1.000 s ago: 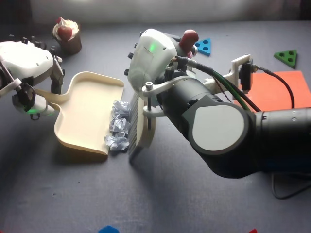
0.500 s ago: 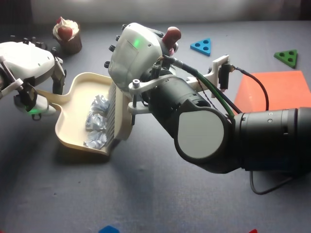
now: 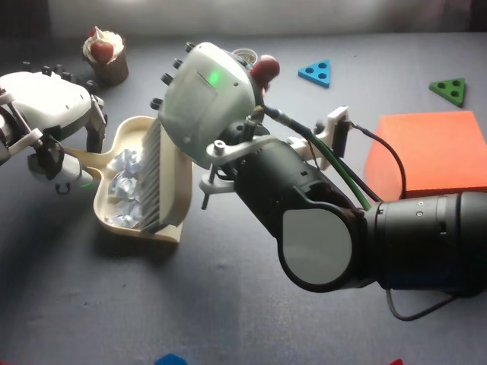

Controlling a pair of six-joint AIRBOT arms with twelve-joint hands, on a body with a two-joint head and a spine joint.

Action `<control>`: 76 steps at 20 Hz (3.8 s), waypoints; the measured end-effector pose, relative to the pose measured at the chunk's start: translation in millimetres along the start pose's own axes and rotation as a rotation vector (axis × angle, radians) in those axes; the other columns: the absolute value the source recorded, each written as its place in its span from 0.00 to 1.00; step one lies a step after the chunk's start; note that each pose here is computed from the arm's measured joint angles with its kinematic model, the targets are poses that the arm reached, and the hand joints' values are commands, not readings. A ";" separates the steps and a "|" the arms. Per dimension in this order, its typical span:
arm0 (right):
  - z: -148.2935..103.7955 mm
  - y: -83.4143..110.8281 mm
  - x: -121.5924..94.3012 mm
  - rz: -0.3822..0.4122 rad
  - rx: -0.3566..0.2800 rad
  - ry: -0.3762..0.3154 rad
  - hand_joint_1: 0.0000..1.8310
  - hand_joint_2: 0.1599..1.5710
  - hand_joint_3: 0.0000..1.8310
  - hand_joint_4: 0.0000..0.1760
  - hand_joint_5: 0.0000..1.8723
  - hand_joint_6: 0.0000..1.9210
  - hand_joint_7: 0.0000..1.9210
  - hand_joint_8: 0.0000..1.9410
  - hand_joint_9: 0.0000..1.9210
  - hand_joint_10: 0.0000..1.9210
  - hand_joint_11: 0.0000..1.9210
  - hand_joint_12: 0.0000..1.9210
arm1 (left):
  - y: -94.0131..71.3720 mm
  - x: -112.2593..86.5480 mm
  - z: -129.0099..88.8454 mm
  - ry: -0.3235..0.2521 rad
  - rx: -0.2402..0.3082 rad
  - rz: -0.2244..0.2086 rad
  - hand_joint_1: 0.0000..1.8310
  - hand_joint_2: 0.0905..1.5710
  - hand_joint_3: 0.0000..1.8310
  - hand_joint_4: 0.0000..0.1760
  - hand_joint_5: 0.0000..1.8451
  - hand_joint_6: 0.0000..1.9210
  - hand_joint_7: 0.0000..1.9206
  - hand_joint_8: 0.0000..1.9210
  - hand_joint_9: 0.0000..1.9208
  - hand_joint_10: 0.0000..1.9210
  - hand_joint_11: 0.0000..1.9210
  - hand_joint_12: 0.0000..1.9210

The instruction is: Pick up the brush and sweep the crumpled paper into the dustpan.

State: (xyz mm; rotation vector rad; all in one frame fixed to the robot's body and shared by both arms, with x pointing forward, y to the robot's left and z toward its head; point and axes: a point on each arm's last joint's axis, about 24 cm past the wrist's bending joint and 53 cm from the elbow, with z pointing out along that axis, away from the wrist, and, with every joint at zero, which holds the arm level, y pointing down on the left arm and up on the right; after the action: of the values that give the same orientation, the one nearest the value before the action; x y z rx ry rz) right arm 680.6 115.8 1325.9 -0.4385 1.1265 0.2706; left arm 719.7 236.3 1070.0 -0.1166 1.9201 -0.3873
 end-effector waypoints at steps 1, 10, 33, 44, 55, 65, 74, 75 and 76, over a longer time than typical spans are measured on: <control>-1.4 -2.1 2.1 -0.002 0.002 0.003 0.84 0.77 0.00 0.54 0.50 1.00 0.52 1.00 0.67 1.00 0.77 1.00 | 0.0 0.3 0.0 0.001 0.000 0.000 0.59 0.68 0.00 0.25 0.55 0.48 0.21 0.00 0.17 0.00 0.08 0.27; -14.3 -30.7 -11.7 -0.085 -0.014 -0.012 0.84 0.76 0.00 0.45 0.50 1.00 0.50 1.00 0.66 1.00 0.76 1.00 | 0.2 -0.3 0.0 -0.001 -0.001 -0.001 0.59 0.68 0.00 0.14 0.55 0.48 0.20 0.00 0.16 0.00 0.08 0.26; 0.4 -18.9 -8.4 0.066 -0.013 0.002 0.83 0.76 0.00 0.39 0.51 1.00 0.51 1.00 0.68 1.00 0.76 1.00 | 1.0 -3.0 -0.1 -0.013 -0.005 -0.008 0.59 0.67 0.00 0.44 0.56 0.46 0.21 0.00 0.17 0.00 0.08 0.26; -6.3 -42.9 -21.0 0.056 0.046 -0.058 0.83 0.77 0.00 0.42 0.50 1.00 0.52 1.00 0.67 1.00 0.77 1.00 | 1.3 -3.8 -0.2 -0.016 -0.006 -0.008 0.59 0.68 0.00 0.27 0.56 0.46 0.20 0.00 0.17 0.00 0.09 0.27; -52.1 -100.9 -32.3 -0.008 0.081 -0.037 0.83 0.77 0.00 0.46 0.50 1.00 0.51 1.00 0.68 1.00 0.77 1.00 | -0.7 -2.9 -0.8 -0.016 -0.003 -0.010 0.61 0.66 0.00 0.08 0.60 0.40 0.19 0.00 0.15 0.00 0.07 0.29; -68.9 -73.5 -32.8 -0.079 0.003 0.010 0.83 0.77 0.00 0.38 0.51 1.00 0.53 1.00 0.68 1.00 0.77 1.00 | 1.6 -5.8 -1.8 -0.021 -0.007 -0.008 0.50 0.58 0.00 0.75 0.27 0.00 0.11 0.00 0.12 0.00 0.00 0.30; -94.8 -58.8 -13.0 -0.167 -0.040 0.164 0.57 0.52 0.00 0.00 0.38 0.98 0.42 1.00 0.50 1.00 0.60 1.00 | -5.0 -29.1 -4.4 -0.059 0.006 -0.004 0.47 0.58 0.00 0.85 0.22 0.00 0.11 0.00 0.12 0.00 0.02 0.28; -97.6 -57.8 -14.0 -0.181 -0.046 0.168 0.56 0.48 0.00 0.00 0.33 1.00 0.33 1.00 0.38 1.00 0.45 1.00 | -6.4 -33.1 -5.6 -0.065 0.009 -0.001 0.48 0.57 0.00 0.78 0.25 0.00 0.13 0.00 0.13 0.00 0.02 0.29; -98.3 -59.4 -15.2 -0.162 -0.041 0.183 0.55 0.46 0.00 0.00 0.28 1.00 0.26 1.00 0.30 1.00 0.35 1.00 | -9.6 -34.0 -6.2 -0.060 0.013 -0.004 0.49 0.57 0.00 0.75 0.25 0.00 0.13 0.00 0.14 0.00 0.02 0.29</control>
State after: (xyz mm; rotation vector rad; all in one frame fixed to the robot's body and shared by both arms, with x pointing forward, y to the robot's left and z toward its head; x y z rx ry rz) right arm 620.1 17.4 1316.5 -0.5970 1.2576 0.1135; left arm 725.8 237.5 1105.3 -0.1228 1.8580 -0.3946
